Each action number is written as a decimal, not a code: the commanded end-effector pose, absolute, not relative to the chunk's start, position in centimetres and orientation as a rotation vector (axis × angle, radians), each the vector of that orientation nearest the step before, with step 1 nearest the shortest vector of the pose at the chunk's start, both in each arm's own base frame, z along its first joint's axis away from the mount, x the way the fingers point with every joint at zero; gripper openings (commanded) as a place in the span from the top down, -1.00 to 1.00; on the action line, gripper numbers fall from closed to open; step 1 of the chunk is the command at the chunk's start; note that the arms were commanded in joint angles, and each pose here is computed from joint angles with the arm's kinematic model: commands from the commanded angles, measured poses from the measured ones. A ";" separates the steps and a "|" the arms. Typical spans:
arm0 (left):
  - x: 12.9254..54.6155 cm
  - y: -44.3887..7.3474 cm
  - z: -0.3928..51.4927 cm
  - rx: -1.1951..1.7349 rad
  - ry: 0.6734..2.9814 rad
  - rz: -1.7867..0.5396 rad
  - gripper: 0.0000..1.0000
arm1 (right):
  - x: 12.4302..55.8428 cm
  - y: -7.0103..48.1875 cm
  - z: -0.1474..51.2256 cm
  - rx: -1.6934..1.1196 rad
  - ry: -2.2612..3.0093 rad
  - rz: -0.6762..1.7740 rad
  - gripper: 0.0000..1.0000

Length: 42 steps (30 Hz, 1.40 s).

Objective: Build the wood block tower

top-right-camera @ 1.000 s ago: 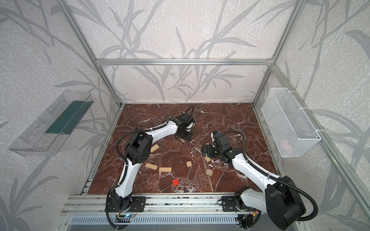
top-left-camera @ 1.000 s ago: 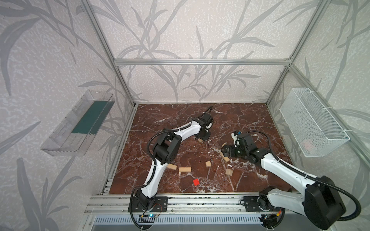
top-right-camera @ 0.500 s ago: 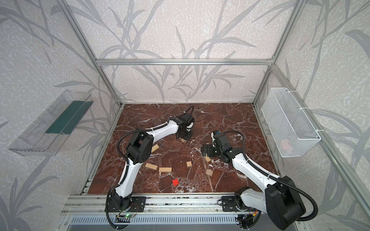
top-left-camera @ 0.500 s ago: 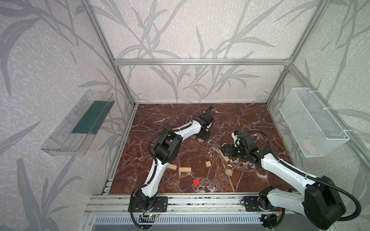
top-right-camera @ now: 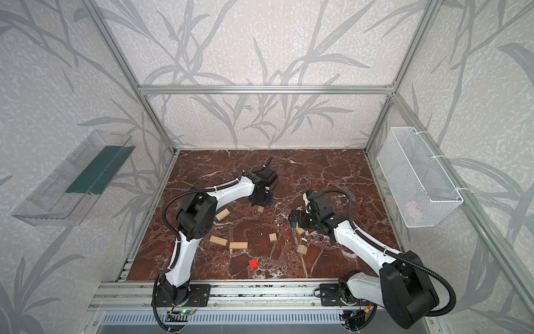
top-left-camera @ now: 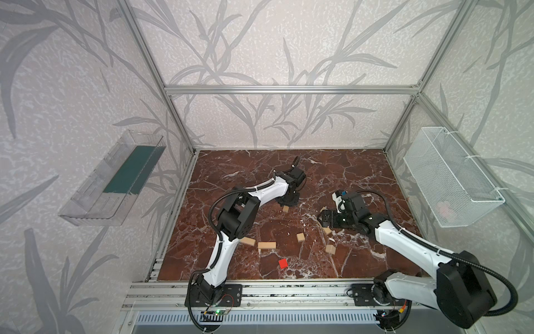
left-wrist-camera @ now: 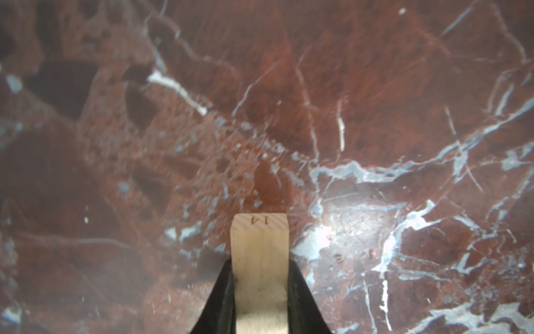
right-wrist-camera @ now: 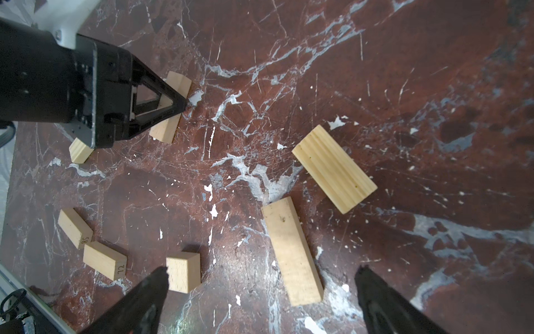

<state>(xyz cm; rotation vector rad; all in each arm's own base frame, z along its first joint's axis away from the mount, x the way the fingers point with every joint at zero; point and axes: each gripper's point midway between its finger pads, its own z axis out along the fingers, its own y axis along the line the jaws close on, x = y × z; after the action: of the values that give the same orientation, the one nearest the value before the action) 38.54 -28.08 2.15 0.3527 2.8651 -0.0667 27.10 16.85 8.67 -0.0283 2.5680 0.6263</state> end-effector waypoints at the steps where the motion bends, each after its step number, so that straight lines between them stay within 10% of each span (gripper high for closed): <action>1: 36.0 -27.1 2.1 0.174 2.952 -0.084 0.56 | 27.6 17.7 9.7 -0.042 2.557 0.672 -0.98; 42: 32.9 -25.8 1.2 0.008 2.945 0.007 0.44 | 26.9 19.2 8.4 -0.013 2.603 0.682 -0.98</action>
<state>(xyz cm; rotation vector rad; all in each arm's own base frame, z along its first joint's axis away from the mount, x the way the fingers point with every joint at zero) 34.29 -26.99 1.93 0.0448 2.9066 -0.0586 26.48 19.15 8.08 -0.0127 2.6167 0.6937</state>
